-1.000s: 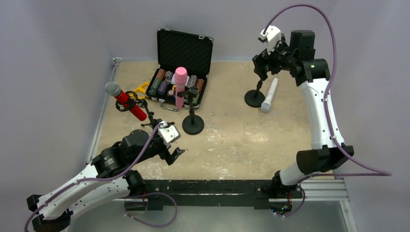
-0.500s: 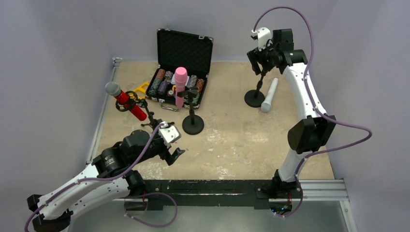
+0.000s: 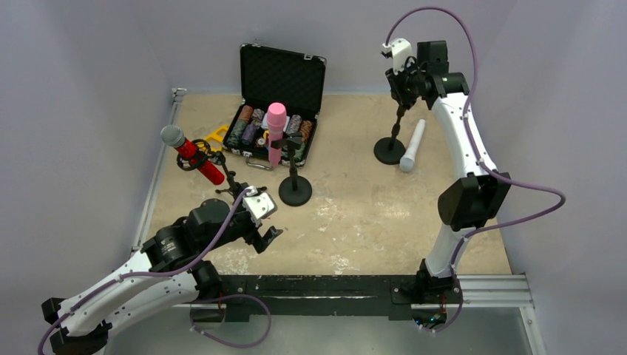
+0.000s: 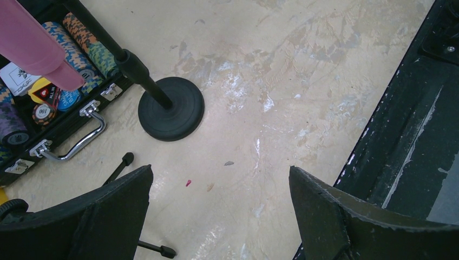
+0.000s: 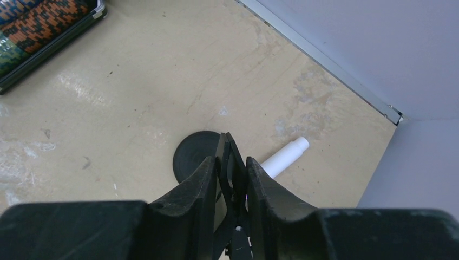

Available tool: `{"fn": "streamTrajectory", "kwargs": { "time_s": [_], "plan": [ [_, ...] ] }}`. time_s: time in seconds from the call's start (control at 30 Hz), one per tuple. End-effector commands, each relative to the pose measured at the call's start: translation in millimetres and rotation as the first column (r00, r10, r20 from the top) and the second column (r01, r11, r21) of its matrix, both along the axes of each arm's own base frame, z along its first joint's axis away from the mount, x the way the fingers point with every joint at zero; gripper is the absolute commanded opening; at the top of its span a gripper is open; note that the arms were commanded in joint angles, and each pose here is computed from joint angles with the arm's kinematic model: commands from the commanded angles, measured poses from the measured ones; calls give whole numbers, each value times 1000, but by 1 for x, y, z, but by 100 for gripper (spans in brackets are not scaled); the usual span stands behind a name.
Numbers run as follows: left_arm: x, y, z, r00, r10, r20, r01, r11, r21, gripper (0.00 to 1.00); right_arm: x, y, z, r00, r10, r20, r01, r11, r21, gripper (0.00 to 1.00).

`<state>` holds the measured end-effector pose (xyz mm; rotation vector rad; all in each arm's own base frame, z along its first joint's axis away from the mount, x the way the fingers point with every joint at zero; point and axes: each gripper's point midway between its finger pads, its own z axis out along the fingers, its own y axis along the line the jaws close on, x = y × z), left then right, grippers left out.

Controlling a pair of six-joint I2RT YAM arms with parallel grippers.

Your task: Attach the microphones to the stand

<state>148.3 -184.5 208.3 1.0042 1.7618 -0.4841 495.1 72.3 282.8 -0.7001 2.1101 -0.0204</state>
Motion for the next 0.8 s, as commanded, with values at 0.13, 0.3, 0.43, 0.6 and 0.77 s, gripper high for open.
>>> {"fn": "streamTrajectory", "kwargs": {
  "time_s": [0.13, 0.3, 0.43, 0.6, 0.77],
  "plan": [
    [5, -2, 9, 999, 6, 38, -5, 1000, -24, 99, -16, 27, 19, 990, 140, 3, -140, 987, 83, 13],
    [5, -2, 9, 999, 5, 38, -4, 1000, -23, 99, -30, 39, 22, 980, 197, -17, -193, 972, 138, 9],
    [5, -2, 8, 999, 5, 37, -4, 1000, -23, 99, -45, 48, 18, 968, 244, -51, -231, 955, 186, 8],
    [5, -2, 9, 999, 4, 39, -3, 1000, -26, 99, -80, 63, 18, 940, 331, -84, -300, 918, 259, 5],
    [5, -3, 9, 999, 1, 38, 0, 1000, -27, 99, -108, 70, 15, 924, 369, -99, -332, 903, 272, 5]
  ]
}}
